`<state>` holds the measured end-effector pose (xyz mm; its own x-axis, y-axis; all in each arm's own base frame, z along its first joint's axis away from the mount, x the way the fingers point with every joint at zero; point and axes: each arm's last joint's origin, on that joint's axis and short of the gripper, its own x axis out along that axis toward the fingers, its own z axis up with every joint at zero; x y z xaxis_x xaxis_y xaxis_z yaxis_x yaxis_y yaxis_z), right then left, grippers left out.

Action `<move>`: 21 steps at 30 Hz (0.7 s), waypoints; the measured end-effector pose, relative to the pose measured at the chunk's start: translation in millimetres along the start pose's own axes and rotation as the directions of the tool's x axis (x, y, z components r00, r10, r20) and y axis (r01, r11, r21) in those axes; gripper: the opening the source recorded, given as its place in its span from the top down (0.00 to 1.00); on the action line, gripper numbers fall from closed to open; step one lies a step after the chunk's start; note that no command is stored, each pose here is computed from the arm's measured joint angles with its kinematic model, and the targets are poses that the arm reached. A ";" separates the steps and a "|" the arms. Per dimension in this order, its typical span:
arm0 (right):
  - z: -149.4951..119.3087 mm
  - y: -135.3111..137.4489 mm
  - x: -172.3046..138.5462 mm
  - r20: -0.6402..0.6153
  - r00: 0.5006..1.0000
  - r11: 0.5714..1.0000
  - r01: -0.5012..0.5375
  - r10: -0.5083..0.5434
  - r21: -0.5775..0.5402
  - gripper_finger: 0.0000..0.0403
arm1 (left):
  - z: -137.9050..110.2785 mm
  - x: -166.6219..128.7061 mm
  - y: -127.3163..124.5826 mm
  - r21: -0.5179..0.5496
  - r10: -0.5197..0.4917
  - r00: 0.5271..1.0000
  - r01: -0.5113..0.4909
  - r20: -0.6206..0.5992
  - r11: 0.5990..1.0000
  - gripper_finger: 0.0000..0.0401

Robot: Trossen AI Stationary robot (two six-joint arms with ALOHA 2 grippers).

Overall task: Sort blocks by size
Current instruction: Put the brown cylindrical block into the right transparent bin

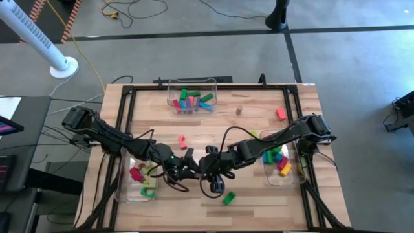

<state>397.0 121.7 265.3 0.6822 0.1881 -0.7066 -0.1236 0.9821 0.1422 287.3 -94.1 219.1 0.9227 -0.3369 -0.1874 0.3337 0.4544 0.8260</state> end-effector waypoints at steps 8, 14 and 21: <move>-0.1 0.8 0.0 0.001 1.000 1.000 -0.001 0.001 -0.013 0.60 | -0.3 0.0 -0.6 0.001 -0.007 1.000 0.007 -0.003 1.000 0.68; -0.2 0.8 0.0 -0.001 1.000 1.000 -0.001 0.001 -0.013 0.60 | -0.1 0.0 -0.6 -0.019 -0.006 1.000 0.006 -0.001 1.000 0.66; -2.6 0.6 -0.1 -0.024 1.000 1.000 0.004 -0.004 -0.018 0.51 | -0.1 0.0 -0.6 -0.025 -0.005 1.000 0.005 -0.003 1.000 0.67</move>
<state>395.0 122.3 263.6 0.6649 0.1840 -0.7239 -0.1335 0.9828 0.1272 287.1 -94.2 218.6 0.9217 -0.3364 -0.1930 0.3427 0.4732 0.8116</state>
